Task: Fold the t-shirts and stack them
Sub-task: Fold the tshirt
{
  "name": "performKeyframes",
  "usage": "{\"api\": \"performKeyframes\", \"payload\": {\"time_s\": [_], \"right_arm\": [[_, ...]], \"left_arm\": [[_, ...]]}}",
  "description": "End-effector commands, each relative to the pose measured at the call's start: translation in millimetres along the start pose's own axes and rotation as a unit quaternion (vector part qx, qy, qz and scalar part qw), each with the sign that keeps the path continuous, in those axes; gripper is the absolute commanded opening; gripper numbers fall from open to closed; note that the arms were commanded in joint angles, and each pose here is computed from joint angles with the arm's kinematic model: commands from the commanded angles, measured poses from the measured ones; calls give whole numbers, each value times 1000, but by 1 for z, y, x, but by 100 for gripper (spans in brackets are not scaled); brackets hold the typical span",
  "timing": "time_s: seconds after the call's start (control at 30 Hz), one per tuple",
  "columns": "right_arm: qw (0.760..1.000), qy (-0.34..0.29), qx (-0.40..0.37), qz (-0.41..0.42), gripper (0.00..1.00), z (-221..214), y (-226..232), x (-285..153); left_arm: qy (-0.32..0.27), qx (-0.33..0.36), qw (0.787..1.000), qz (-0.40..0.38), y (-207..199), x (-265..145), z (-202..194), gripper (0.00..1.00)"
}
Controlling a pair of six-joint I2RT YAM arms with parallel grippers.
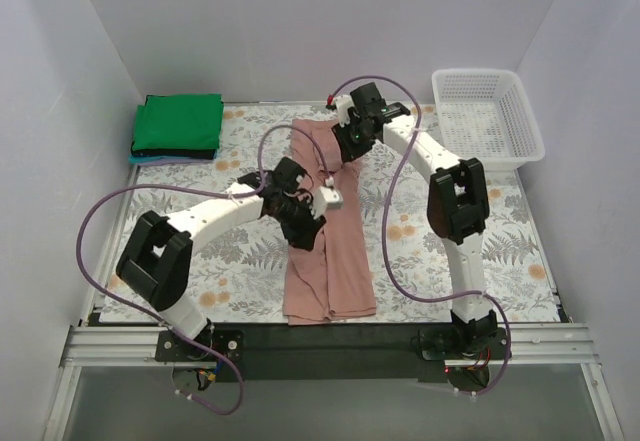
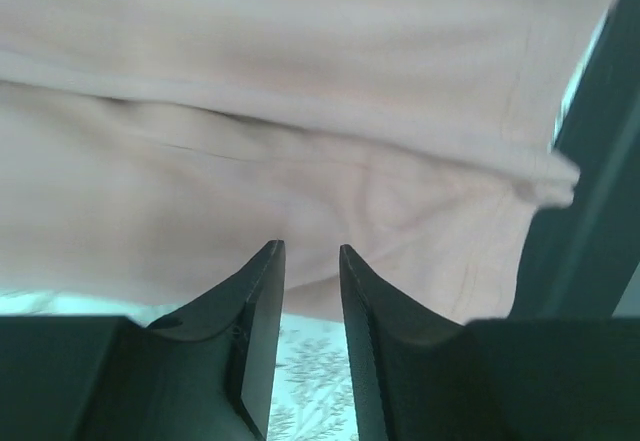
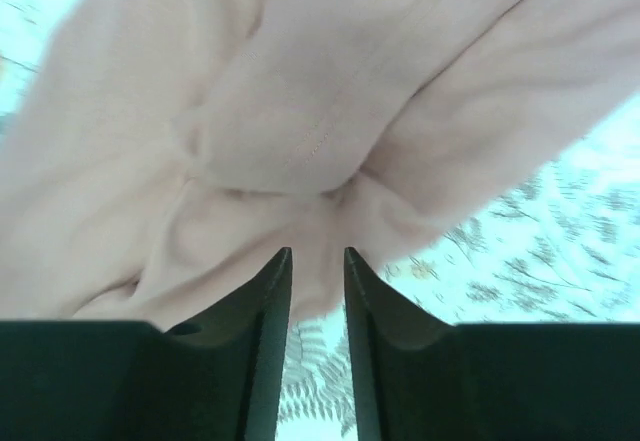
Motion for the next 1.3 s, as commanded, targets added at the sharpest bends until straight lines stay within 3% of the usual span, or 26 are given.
{"api": "performKeyframes", "payload": {"time_s": [0.0, 0.07, 0.2, 0.3, 0.37, 0.5, 0.73, 0.9, 1.27], "right_arm": [[992, -122, -18, -30, 37, 54, 2, -82], [989, -138, -2, -43, 40, 60, 0, -90], [989, -125, 33, -75, 37, 60, -14, -74], [989, -118, 59, -61, 35, 56, -18, -60], [990, -111, 66, -51, 34, 53, -18, -49], [991, -97, 70, -61, 32, 47, -24, -32], [992, -62, 84, -72, 28, 26, -33, 5], [992, -31, 72, -99, 16, 10, -45, 31], [989, -13, 46, -137, 16, 2, -70, 71]], "left_arm": [[-158, -20, 987, 16, 6, -63, 59, 29], [-220, -48, 973, 45, 18, -73, 78, 32], [-270, -110, 952, 95, 46, -69, 106, 33], [-255, -198, 941, 102, 82, -50, 113, 29], [-262, -269, 922, 99, 113, -45, 116, 26], [-267, -345, 895, 95, 153, -35, 112, 24], [-252, -392, 878, 106, 178, -11, 101, 24], [-241, -429, 865, 102, 199, 4, 89, 24], [-234, -471, 847, 76, 232, 20, 88, 23]]}}
Point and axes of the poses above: each gripper's point midway between its finger pads, its own x axis out along the fingers, its own y axis along the line the jaws close on, z = x × y, the point moved 7 cm from there along -x, back along the fingers, and after that the axes turned 9 degrees about -x, right-handed, at the moved point
